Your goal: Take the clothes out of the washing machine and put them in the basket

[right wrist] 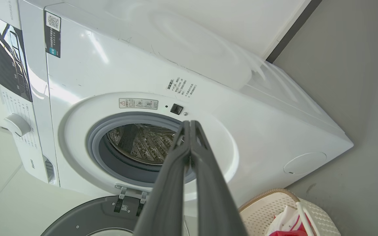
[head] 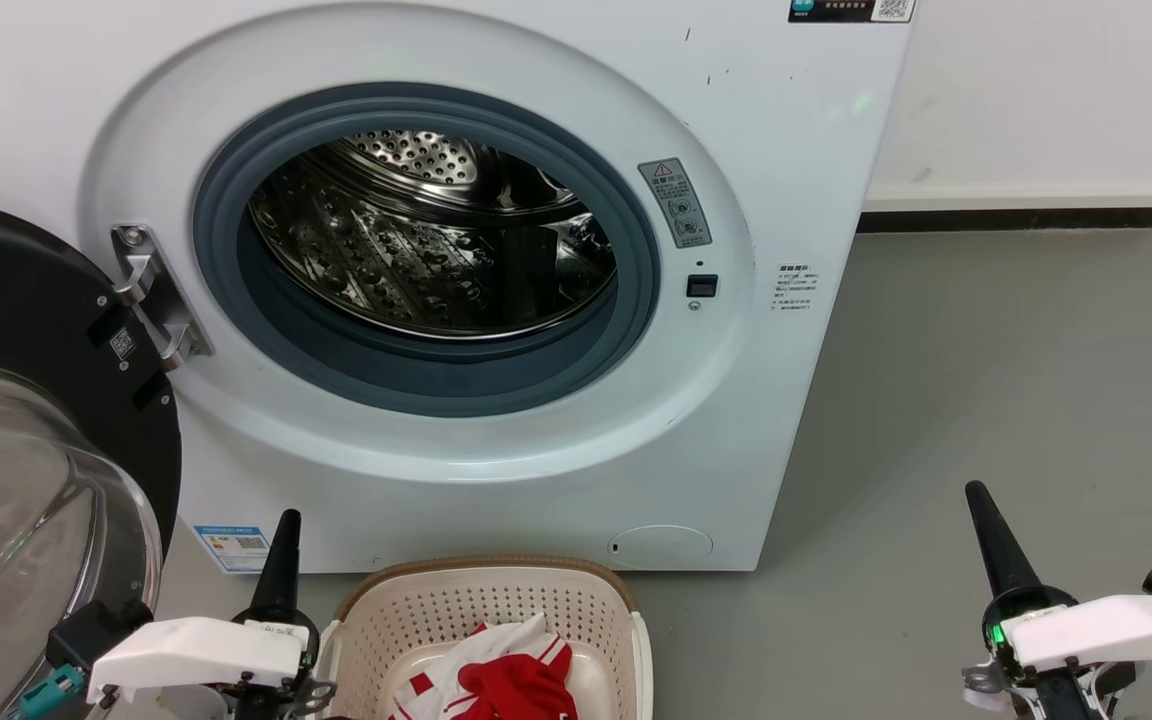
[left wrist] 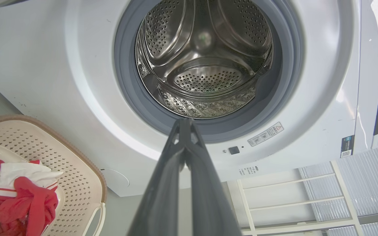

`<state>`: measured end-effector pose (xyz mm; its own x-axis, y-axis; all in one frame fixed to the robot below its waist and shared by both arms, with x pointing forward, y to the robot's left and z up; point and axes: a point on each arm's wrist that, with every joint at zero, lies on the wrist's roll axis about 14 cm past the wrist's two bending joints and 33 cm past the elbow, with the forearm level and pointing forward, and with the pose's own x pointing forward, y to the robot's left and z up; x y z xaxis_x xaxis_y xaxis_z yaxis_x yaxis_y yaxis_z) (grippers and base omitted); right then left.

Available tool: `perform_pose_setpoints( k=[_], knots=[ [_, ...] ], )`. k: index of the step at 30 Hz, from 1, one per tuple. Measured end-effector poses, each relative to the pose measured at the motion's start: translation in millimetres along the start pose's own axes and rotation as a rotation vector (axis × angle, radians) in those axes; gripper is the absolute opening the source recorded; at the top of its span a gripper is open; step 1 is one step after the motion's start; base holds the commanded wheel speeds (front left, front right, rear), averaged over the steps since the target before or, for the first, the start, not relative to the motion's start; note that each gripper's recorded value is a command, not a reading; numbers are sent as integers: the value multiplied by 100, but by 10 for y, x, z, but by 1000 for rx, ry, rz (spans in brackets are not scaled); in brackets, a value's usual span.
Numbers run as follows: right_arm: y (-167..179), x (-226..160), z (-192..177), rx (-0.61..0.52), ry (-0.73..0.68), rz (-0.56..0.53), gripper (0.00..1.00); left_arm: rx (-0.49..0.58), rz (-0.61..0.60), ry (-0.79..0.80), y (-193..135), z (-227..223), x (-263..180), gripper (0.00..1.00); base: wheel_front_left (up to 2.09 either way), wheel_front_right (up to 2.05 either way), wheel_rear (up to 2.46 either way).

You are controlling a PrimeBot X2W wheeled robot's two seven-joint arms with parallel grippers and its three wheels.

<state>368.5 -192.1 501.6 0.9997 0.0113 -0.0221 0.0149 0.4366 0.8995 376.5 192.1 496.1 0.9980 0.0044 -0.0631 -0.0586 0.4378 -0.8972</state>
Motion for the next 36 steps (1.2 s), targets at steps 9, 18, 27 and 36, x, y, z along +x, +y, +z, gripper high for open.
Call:
perform_pose_setpoints(
  k=[9,18,27,36],
  knots=[
    [-2,36,17,89,-2,-1,0,-92,-3,4,6,4,13,0,0,0,0],
    [-13,64,30,173,-3,-3,0,-176,-13,3,-10,27,39,0,0,0,0],
    [-12,99,51,252,-7,-1,0,-255,-19,1,-10,46,54,0,0,0,0],
    [-6,131,66,323,-9,3,0,-326,-30,-1,-25,70,77,0,0,0,0]
  ],
)
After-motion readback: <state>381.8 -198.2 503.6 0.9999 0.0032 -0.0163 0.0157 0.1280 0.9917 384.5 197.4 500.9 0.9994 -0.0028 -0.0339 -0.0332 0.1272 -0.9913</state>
